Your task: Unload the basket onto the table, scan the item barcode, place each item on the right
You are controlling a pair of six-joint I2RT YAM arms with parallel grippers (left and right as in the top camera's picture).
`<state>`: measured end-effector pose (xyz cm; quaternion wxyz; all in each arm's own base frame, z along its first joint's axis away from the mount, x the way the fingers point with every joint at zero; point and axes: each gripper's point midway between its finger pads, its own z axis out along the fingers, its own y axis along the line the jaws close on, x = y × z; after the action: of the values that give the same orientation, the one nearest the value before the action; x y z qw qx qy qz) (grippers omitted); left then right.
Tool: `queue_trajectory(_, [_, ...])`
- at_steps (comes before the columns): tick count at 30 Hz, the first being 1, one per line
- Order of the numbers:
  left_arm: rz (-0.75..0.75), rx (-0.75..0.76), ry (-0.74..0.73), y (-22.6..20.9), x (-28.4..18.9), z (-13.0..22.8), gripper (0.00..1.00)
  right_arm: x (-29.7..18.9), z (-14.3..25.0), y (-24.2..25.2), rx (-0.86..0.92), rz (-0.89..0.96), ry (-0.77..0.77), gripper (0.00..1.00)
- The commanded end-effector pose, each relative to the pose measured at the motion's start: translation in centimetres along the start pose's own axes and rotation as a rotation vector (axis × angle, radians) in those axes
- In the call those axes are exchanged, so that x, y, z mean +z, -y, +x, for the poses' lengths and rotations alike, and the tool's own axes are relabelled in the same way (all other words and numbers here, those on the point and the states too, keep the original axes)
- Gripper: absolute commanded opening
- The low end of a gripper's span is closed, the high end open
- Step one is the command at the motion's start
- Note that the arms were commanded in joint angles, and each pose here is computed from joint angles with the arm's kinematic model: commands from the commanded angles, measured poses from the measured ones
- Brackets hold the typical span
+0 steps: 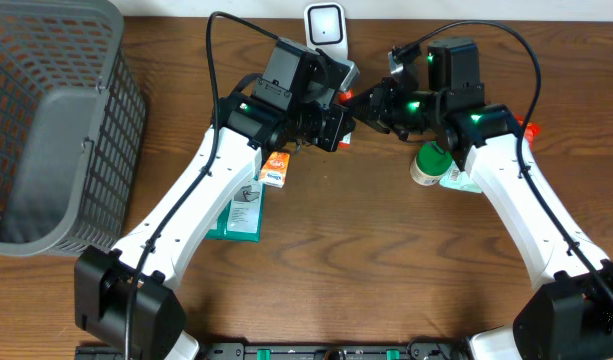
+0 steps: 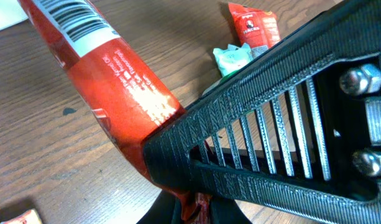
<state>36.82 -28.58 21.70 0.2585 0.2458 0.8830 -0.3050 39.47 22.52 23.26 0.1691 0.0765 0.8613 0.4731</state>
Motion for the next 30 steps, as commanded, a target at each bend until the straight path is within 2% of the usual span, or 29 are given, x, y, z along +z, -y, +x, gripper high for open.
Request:
queue_trajectory(1, [-0.032, -0.016, -0.009, -0.9, 0.4, 0.2, 0.07, -0.3, -0.4, -0.3, -0.124, -0.001, 0.016, 0.13])
queue_trajectory(6, [-0.069, -0.025, -0.029, -1.5, 0.3, 0.7, 0.07, -0.8, -0.8, 0.2, -0.211, 0.005, 0.023, 0.45])
queue_trajectory(8, [-0.095, 0.0, -0.051, -1.9, 0.1, 1.1, 0.07, -1.0, -0.8, 0.2, -0.253, 0.0, 0.019, 0.55])
queue_trajectory(10, [-0.109, 0.042, -0.076, -2.0, -0.4, 1.5, 0.07, -1.2, -1.0, 0.4, -0.275, 0.004, 0.024, 0.6])
queue_trajectory(15, [-0.105, 0.167, -0.155, -0.8, -2.9, 1.8, 0.07, -2.9, -1.9, 1.2, -0.35, 0.027, 0.054, 0.65])
queue_trajectory(18, [0.021, 0.245, -0.212, 2.0, -4.6, 2.8, 0.07, -3.4, -2.2, 1.9, -0.308, 0.037, 0.056, 0.63])
queue_trajectory(24, [0.194, 0.331, -0.211, 5.9, -7.3, 3.6, 0.07, -5.2, -0.6, -1.9, -0.336, -0.246, -0.05, 0.63])
queue_trajectory(30, [0.309, 0.324, -0.179, 8.0, -8.1, 3.4, 0.07, -6.7, 1.3, -5.3, -0.415, -0.464, -0.14, 0.59])
